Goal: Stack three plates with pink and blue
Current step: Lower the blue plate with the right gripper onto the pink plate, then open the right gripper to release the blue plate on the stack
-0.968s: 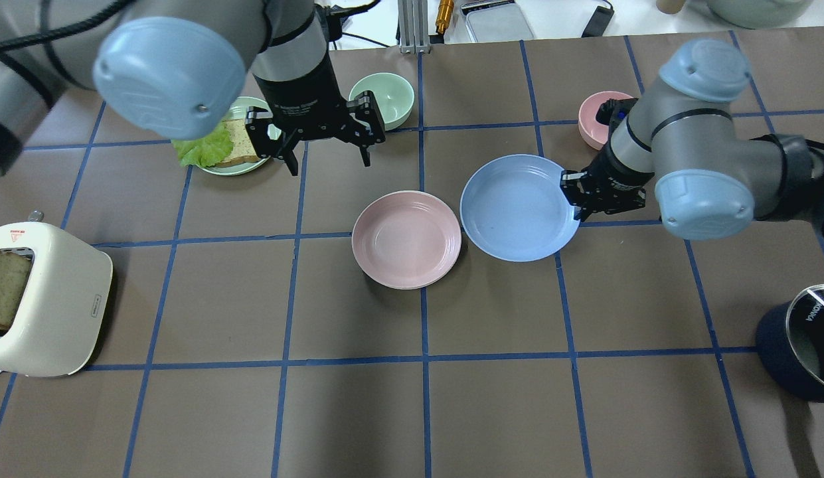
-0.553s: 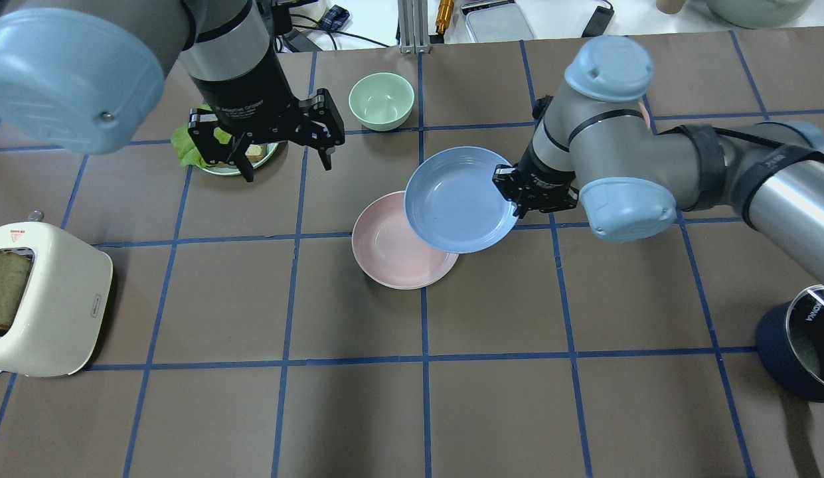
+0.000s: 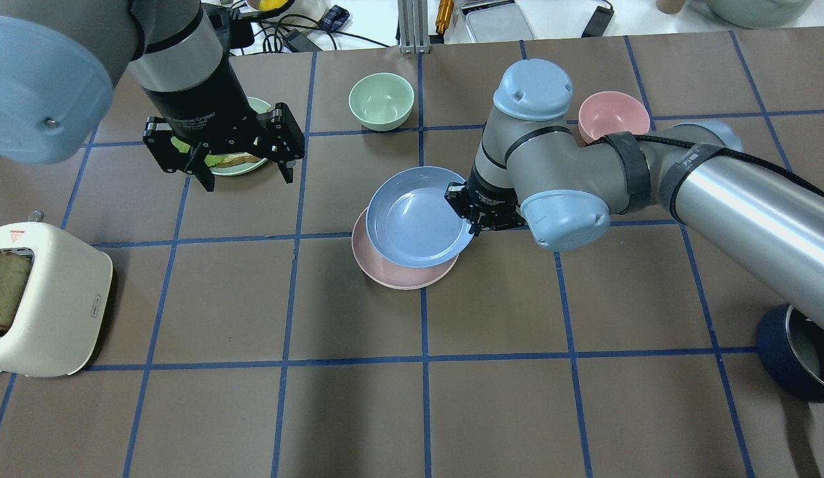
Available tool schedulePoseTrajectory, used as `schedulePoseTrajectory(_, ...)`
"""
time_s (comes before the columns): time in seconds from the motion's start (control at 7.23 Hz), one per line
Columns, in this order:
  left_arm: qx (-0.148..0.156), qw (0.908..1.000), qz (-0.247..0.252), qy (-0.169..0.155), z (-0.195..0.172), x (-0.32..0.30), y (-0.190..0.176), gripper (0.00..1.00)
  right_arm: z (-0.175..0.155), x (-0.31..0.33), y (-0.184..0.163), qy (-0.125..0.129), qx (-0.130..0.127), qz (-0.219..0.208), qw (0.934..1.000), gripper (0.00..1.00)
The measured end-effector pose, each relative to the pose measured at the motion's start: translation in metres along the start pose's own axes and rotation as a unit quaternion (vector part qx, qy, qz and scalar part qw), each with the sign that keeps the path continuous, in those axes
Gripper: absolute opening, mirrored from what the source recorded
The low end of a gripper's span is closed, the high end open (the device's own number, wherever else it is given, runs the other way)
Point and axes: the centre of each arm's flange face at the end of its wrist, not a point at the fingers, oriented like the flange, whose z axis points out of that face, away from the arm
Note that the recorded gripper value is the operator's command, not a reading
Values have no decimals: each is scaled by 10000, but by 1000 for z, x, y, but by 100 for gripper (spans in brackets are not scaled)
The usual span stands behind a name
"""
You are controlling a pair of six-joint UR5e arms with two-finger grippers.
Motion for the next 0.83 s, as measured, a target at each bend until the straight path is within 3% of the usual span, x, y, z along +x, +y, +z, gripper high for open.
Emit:
schedulePoseTrajectory(0.14, 14, 10000, -2, 5, -2, -2, 1, 100, 4, -2, 1, -26, -70, 16, 10000, 11)
schedulePoseTrajectory(0.41, 18, 10000, -2, 21, -3, -5, 0, 100, 10, -9, 6, -149, -221, 69, 9996, 47)
schedulePoseTrajectory(0.69, 26, 10000, -8, 21, -4, -7, 0, 100, 11, -7, 2, -136, -208, 89, 9997, 73)
schedulePoseTrajectory(0.83, 30, 10000, -13, 25, -5, -8, -1, 100, 6, -3, -5, -125, -147, 73, 9998, 80)
